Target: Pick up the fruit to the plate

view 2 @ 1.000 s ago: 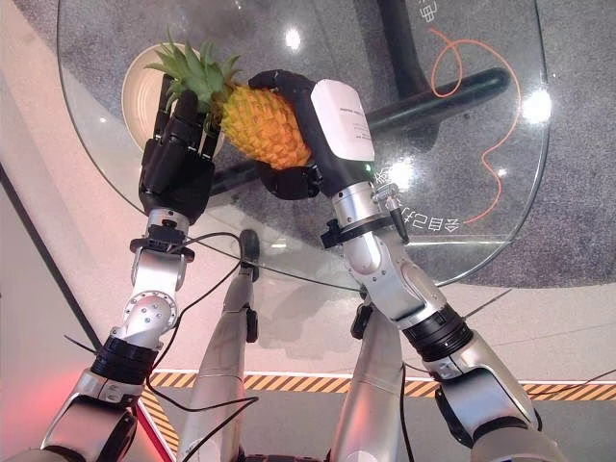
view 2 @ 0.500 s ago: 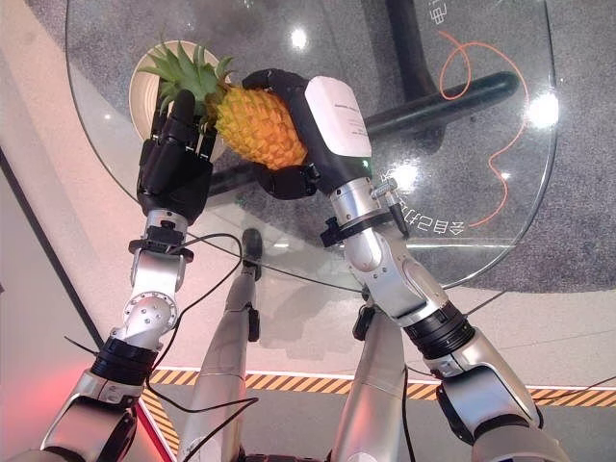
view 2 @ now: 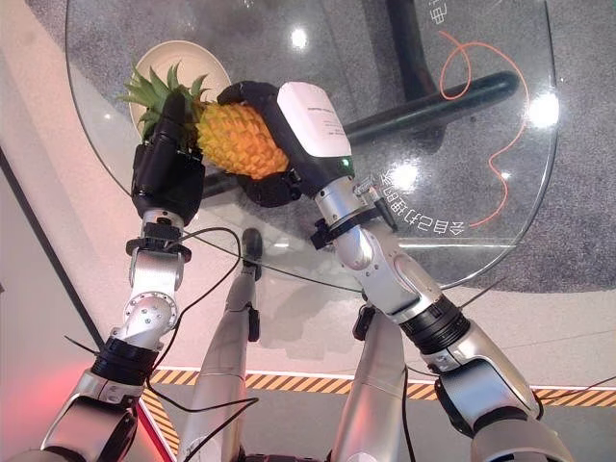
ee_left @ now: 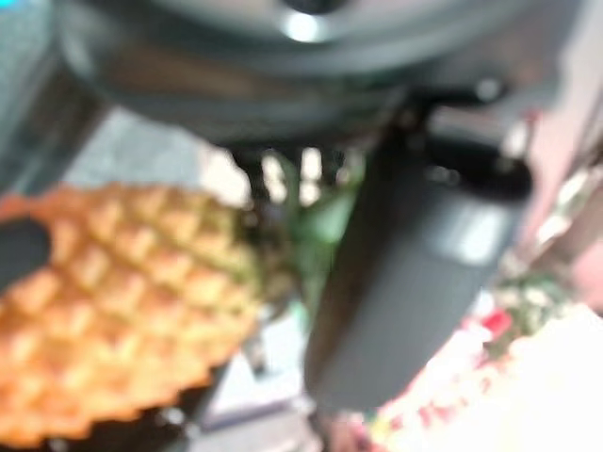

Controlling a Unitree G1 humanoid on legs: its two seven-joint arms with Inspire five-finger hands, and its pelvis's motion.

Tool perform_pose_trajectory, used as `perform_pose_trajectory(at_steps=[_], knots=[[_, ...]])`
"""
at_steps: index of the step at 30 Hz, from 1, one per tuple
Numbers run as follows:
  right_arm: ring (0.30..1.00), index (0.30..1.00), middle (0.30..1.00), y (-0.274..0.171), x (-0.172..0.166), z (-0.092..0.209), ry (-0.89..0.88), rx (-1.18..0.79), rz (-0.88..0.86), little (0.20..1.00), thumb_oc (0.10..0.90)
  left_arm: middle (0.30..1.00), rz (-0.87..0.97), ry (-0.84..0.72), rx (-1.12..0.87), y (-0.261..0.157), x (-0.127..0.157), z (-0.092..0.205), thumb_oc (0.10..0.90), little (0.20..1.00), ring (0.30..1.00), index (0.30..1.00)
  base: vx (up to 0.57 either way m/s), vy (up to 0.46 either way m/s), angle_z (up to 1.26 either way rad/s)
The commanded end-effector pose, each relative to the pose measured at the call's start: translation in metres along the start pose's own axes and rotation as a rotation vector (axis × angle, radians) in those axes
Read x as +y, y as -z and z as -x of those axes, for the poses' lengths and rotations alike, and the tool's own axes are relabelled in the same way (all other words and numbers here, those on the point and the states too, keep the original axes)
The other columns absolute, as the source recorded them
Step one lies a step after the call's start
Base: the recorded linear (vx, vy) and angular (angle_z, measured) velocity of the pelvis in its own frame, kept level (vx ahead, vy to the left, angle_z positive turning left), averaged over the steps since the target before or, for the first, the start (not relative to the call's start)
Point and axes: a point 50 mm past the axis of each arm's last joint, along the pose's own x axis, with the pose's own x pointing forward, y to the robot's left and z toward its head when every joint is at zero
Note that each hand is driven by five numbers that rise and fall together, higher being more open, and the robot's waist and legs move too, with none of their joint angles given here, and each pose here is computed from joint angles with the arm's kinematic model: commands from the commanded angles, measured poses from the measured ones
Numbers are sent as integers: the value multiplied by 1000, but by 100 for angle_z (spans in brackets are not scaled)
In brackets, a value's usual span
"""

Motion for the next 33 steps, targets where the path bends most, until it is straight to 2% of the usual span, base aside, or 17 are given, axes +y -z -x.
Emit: perform_pose_trajectory(at_steps=[1, 4, 5, 6, 19, 33], knots=[[300, 300, 300, -94, -29, -13, 95, -499, -41, 200, 100, 900, 34, 332, -143, -22, -73, -9, 800, 900, 900, 900, 0, 0, 0], [300, 300, 300, -95, -29, -13, 89, -502, -39, 200, 100, 900, 37, 359, -154, -23, -75, -9, 800, 900, 900, 900, 0, 0, 0], [300, 300, 300, -95, -30, -13, 85, -503, -38, 200, 100, 436, 30, 375, -162, -24, -77, -8, 259, 359, 436, 436, 0, 0, 0], [300, 300, 300, -95, -30, -13, 84, -504, -38, 200, 100, 300, 29, 397, -173, -26, -78, -8, 100, 200, 300, 300, 0, 0, 0], [300, 300, 300, -94, -29, -13, 86, -508, -37, 200, 100, 300, -2, 464, -207, -27, -83, -9, 100, 200, 300, 300, 0, 0, 0], [300, 300, 300, -91, -32, -13, 132, -488, -31, 200, 100, 300, 6, 464, -233, -30, -81, -9, 100, 200, 300, 300, 0, 0, 0]])
